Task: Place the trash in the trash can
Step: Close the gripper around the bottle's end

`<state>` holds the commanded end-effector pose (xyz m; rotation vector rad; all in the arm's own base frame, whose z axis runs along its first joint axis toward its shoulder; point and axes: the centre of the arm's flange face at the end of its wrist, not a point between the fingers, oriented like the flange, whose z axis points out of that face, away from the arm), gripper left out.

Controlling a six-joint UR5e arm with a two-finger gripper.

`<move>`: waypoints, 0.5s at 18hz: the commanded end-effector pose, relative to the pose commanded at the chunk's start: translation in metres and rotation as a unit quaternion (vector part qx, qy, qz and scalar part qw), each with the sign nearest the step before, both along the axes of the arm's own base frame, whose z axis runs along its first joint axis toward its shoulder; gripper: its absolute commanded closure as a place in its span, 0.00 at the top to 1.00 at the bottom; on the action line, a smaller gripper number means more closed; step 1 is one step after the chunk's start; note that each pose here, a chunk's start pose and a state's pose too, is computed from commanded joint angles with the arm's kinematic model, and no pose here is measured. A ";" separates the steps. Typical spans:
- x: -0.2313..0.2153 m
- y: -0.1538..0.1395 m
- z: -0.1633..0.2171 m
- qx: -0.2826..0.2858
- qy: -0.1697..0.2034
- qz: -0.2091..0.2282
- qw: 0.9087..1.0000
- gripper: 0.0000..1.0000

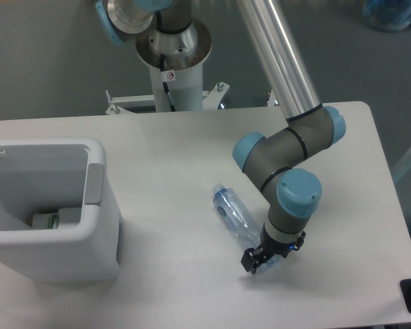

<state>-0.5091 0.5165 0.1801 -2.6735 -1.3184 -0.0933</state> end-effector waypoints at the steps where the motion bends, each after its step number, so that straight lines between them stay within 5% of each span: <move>1: 0.000 0.000 0.000 0.000 0.000 0.000 1.000 0.88; 9: -0.001 0.000 -0.003 -0.004 0.002 0.000 1.000 0.88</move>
